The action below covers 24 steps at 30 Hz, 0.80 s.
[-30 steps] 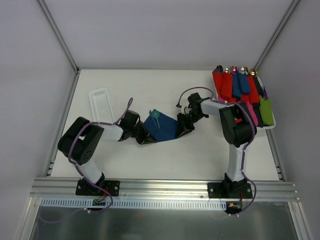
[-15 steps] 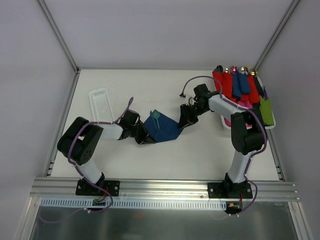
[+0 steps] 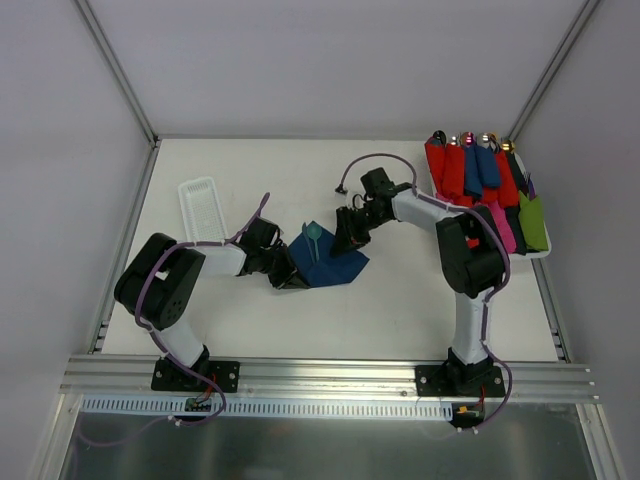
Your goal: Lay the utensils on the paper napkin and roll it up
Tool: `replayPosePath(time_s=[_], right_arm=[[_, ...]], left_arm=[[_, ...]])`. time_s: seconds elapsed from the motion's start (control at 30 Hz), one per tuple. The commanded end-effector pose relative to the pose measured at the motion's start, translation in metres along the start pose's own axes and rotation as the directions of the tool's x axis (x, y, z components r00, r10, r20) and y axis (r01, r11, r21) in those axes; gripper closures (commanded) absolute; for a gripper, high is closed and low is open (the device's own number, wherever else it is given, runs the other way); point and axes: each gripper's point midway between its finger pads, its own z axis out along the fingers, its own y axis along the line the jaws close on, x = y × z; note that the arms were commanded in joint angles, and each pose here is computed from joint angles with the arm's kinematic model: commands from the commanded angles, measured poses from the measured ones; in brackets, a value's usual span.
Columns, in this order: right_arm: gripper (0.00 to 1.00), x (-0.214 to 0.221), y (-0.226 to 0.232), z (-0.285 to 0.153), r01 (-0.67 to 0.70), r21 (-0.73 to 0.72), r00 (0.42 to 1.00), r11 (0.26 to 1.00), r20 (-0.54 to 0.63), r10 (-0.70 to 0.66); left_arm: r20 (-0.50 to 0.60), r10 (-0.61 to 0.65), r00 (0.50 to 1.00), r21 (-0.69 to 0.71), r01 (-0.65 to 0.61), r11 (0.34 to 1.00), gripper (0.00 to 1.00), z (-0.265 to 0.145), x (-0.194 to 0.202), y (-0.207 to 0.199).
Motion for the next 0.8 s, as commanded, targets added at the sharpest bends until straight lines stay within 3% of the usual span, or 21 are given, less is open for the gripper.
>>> replayPosePath(time_s=[0.0,0.23,0.57,0.77], right_arm=[[0.78,-0.005,0.022,0.006,0.029,-0.055,1.000,0.998,0.009,-0.029],[0.79,0.018,0.035,0.010,0.056,-0.065,0.998,0.996,-0.036,-0.058],[0.83,0.039,-0.013,0.031,0.032,0.096,0.992,0.995,-0.124,-0.020],[0.83,0.032,-0.016,0.039,0.019,0.105,0.993,0.994,-0.121,-0.006]], left_arm=[[-0.019,-0.018,1.000,-0.133,0.016,0.991,1.00,0.001,0.007,0.035],[-0.021,-0.017,1.000,-0.134,0.014,0.991,1.00,0.001,0.005,0.033],[-0.020,0.009,1.000,-0.127,-0.011,0.992,1.00,-0.001,0.004,0.031],[-0.017,0.016,1.000,-0.129,-0.018,0.991,1.00,-0.002,0.005,0.032]])
